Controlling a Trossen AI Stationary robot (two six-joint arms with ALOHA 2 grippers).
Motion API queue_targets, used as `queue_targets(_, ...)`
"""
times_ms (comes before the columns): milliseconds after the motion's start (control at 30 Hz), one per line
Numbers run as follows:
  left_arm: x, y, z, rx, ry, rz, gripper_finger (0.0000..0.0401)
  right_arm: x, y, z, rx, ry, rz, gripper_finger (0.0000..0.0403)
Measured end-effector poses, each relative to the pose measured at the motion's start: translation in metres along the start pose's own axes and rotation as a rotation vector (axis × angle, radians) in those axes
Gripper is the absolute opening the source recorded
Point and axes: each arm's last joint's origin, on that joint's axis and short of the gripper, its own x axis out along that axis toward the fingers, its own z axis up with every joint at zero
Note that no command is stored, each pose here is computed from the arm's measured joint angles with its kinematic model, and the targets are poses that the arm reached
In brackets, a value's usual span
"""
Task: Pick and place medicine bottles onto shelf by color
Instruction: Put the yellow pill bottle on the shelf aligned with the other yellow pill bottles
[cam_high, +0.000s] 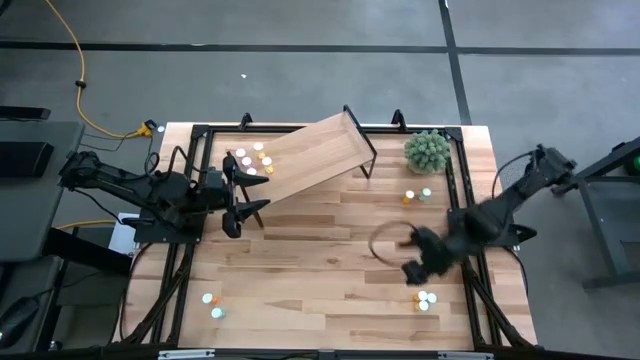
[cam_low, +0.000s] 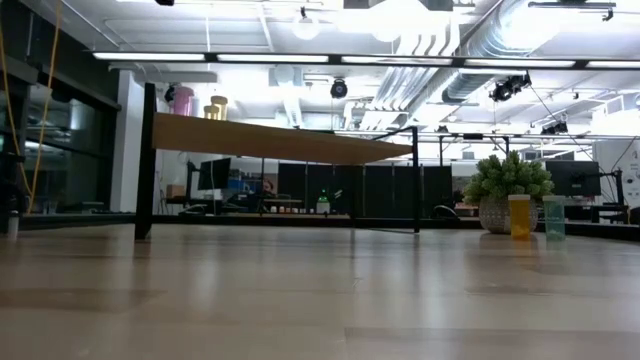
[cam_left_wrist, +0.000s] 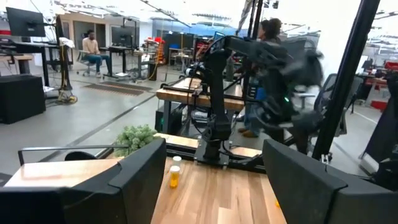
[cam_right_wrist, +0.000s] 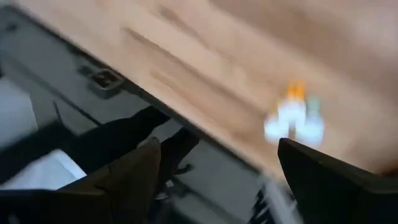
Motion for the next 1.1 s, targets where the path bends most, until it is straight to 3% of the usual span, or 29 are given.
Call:
queue_targets(133,0.000,0.001,0.000,-0.001,-0.005,0.025,0.0259,0.034,-0.011,-0.034,0.239,0.017,-0.098,0.0316)
queue_targets(300,0.000,0.001,0.001,-0.003,-0.009,0.029,0.0258,0.077,-0.012,-0.047,0.285,0.065,-0.279,0.0316)
queue_targets(633,0.000,0.001,0.001,-0.003,-0.008,0.029,0.0257,0.122,-0.007,-0.034,0.341,0.005,-0.359,0.0312)
queue_targets(1100,0.000,0.001,0.001,-0.003,-0.010,0.048,0.0257,0.127,-0.014,-0.028,0.368,-0.050,-0.451,0.0192)
